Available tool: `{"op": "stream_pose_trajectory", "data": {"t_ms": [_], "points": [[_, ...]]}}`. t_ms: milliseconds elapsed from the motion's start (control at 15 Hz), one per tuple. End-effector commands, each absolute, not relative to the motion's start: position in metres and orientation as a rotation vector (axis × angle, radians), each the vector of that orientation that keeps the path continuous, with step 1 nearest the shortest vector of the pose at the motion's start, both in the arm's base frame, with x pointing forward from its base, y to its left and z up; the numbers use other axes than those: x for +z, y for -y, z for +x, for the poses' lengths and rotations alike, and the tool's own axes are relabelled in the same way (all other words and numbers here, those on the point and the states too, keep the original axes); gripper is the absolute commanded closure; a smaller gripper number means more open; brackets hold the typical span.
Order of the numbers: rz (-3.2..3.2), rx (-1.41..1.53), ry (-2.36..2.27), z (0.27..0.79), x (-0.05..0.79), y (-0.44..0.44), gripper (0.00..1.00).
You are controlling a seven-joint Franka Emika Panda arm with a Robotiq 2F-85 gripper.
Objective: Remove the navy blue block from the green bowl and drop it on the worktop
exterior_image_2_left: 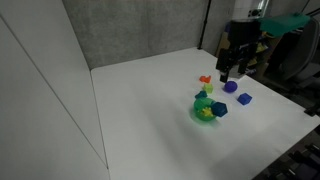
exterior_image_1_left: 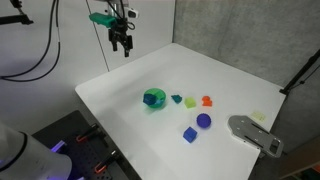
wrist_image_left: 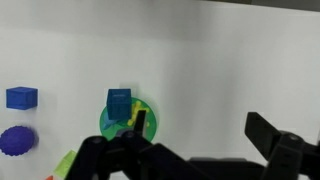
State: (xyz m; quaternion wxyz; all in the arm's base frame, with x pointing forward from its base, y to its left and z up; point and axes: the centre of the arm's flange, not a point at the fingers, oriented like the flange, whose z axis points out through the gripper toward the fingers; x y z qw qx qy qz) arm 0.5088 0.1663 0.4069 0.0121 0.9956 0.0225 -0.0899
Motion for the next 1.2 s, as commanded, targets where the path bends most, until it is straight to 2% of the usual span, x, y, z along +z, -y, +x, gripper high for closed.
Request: {"op": "stream_pose_trajectory", "data": {"t_ms": [0, 1133], "points": [[3.054, -0.271, -0.034, 0.544, 0.379, -0.171, 0.0], [2.867, -0.377, 0.009, 0.613, 0.185, -0.12, 0.0]]}}
